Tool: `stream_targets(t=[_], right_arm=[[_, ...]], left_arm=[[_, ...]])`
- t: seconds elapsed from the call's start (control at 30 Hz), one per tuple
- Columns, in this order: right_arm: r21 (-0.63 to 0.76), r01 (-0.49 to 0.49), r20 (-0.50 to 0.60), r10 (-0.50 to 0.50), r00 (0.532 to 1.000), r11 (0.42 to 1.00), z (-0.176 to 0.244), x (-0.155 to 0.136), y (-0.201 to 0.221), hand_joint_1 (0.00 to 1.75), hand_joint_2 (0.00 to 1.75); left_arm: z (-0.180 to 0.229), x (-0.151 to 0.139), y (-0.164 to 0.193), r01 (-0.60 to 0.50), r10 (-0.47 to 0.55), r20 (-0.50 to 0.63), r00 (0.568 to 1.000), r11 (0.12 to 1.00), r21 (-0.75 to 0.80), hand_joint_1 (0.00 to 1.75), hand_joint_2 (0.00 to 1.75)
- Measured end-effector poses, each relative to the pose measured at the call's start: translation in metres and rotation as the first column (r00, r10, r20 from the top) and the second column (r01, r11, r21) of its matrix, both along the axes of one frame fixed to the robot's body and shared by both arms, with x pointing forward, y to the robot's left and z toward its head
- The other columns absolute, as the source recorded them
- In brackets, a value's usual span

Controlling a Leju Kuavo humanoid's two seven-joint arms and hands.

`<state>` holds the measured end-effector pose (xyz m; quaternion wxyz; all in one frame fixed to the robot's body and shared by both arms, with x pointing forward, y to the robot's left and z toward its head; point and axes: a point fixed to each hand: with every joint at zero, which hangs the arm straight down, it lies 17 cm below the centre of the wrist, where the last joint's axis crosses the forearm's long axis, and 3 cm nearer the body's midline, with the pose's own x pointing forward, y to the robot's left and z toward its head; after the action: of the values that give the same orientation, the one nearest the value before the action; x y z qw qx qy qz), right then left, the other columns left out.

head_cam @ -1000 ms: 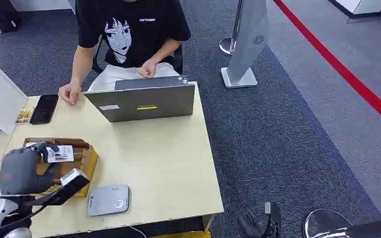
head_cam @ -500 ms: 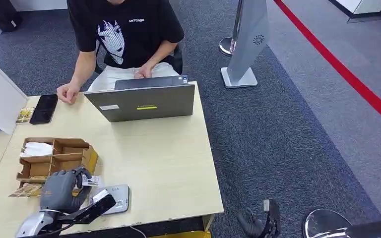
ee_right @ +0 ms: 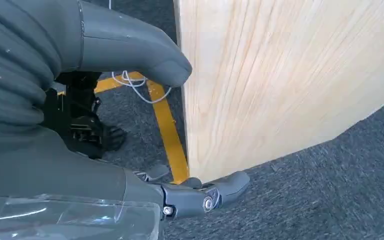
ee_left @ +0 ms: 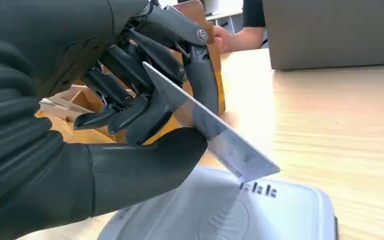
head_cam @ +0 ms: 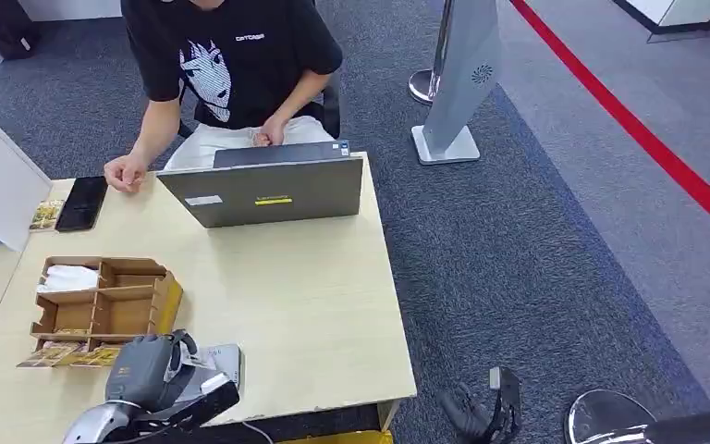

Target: Pass the card to the sensor for recognition and then transmit it.

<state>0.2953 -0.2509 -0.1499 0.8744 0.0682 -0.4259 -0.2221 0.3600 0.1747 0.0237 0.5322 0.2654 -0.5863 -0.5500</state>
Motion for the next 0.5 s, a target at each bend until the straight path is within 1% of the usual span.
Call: stream_targets(t=[0.13, 0.3, 0.37, 0.43, 0.5], right_arm=[[0.003, 0.002, 0.001, -0.002, 1.000, 1.000, 0.000, 0.000, 0.000, 0.00, 1.75], [0.010, 0.007, 0.004, -0.007, 1.000, 1.000, 0.001, 0.001, 0.000, 0.00, 1.75], [0.014, 0.010, 0.005, -0.010, 1.000, 1.000, 0.001, 0.000, 0.000, 0.00, 1.75], [0.014, 0.009, 0.005, -0.009, 1.000, 1.000, 0.000, 0.000, 0.000, 0.00, 1.75], [0.013, 0.006, 0.005, -0.006, 1.000, 1.000, 0.000, -0.001, 0.001, 0.00, 1.75]], left_arm=[[0.004, 0.001, -0.001, -0.001, 0.001, 0.021, 1.000, 1.000, 0.002, 1.75, 1.75], [0.026, 0.016, 0.001, -0.016, 0.017, 0.101, 0.995, 1.000, -0.015, 1.75, 1.75], [0.037, 0.022, 0.002, -0.022, 0.024, 0.150, 0.988, 1.000, -0.014, 1.75, 1.75], [0.056, 0.034, 0.007, -0.035, 0.037, 0.215, 0.976, 0.999, -0.015, 1.75, 1.75], [0.082, 0.055, 0.017, -0.053, 0.054, 0.278, 0.959, 0.999, -0.011, 1.75, 1.75]])
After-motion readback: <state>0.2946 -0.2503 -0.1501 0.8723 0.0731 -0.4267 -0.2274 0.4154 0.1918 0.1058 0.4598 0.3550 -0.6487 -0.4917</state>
